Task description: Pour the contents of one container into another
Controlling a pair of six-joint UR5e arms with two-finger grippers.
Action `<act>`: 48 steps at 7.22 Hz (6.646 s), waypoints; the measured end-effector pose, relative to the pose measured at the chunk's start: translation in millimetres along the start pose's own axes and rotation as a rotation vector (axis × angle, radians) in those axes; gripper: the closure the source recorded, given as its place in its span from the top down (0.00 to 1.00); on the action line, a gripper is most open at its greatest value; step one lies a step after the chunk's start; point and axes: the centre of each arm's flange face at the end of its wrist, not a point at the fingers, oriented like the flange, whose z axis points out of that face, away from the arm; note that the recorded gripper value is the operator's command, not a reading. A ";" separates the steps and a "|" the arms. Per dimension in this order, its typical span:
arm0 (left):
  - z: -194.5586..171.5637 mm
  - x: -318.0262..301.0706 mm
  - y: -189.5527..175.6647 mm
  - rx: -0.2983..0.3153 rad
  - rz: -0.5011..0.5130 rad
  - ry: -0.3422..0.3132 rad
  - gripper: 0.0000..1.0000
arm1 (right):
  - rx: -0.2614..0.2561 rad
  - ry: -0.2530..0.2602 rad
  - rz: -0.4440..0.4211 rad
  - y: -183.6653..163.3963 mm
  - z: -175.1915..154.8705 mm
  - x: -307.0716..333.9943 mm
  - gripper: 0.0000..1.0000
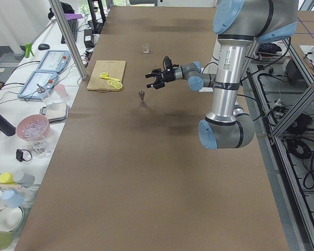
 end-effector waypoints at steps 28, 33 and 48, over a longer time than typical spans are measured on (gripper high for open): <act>164.3 -575.7 -92.2 -1.242 0.044 0.076 0.99 | 0.008 0.001 -0.014 -4.7 -3.3 -2.7 1.00; 167.5 -576.9 -87.6 -1.259 0.022 0.090 0.99 | 0.008 0.002 -0.010 -5.2 -3.7 -2.9 1.00; 170.9 -574.3 -91.1 -1.251 0.031 0.089 0.99 | 0.019 0.003 -0.019 -7.7 -8.5 -7.0 1.00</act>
